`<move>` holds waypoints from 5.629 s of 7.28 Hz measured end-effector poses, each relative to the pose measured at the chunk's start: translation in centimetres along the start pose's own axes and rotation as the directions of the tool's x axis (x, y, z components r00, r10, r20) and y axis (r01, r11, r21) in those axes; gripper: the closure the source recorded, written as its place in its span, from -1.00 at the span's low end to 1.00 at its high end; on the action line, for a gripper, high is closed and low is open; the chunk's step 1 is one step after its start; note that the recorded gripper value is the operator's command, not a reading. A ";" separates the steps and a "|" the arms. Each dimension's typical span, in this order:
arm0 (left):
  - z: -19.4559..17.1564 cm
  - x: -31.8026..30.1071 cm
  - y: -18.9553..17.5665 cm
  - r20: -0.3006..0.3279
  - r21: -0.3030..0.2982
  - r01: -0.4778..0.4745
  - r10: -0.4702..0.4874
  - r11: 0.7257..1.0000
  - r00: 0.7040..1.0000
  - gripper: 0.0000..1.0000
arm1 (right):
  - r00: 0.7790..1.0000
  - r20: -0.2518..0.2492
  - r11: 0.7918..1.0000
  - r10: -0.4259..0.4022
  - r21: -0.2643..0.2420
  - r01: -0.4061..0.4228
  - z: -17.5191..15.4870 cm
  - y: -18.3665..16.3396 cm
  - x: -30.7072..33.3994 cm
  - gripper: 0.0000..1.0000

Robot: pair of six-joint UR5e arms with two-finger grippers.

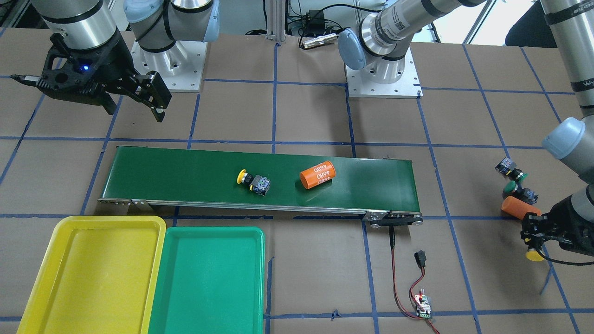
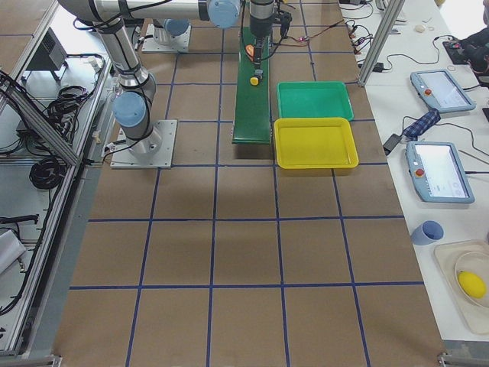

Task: Sort buttons by color to trays
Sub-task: 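Place button on belt with left gripper while right gripper lowers toward first button, then grasp first button with right gripper while left gripper returns to pile, then lift button toward yellow tray with right gripper while left grasps orange cylinder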

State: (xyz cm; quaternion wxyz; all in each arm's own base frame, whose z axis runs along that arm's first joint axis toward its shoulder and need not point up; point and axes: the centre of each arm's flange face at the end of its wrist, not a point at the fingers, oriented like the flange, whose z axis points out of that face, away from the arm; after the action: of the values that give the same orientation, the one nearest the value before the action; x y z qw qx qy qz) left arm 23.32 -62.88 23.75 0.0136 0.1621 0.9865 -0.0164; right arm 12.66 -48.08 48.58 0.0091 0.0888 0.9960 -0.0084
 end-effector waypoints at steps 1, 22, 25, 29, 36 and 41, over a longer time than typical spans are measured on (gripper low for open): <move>-2.2 5.6 -1.8 -0.011 -0.018 -0.122 0.122 0.992 0.992 1.00 | 1.000 -0.003 1.000 0.001 -0.003 -0.002 0.3 0.0 -0.1 -1.00; -7.4 6.2 6.0 0.031 -0.006 -0.269 0.269 0.963 0.963 -1.00 | 0.014 -0.079 0.020 -0.997 -0.073 0.997 22.2 3.6 1.9 -0.86; -4.8 2.8 5.5 0.045 -0.040 0.141 -0.139 0.989 0.989 -1.00 | -0.010 -0.056 -0.008 -0.998 -0.040 0.999 22.6 3.9 1.7 -0.96; -1.5 -0.9 5.1 0.149 -0.062 0.436 -0.424 0.898 0.893 -1.00 | -0.010 -0.053 -0.008 -0.999 -0.031 0.999 22.7 3.9 1.6 -0.97; 4.1 -5.1 8.6 -0.030 -0.054 0.585 -0.587 0.809 0.809 -0.98 | -0.006 -0.047 -0.005 -0.999 -0.023 1.000 23.4 3.4 1.7 -0.96; 4.8 -5.3 9.4 -0.040 -0.071 0.596 -0.599 0.800 0.799 -0.65 | -0.004 -0.031 -0.004 -1.000 -0.023 1.000 24.2 3.0 1.6 -0.16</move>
State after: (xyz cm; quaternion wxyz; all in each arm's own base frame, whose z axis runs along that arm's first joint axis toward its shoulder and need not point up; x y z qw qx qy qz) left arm 31.44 -55.90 18.87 -0.0174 -0.1571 0.9873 0.0119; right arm 12.00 -45.25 24.30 -0.0189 -0.6427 0.7657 -0.0135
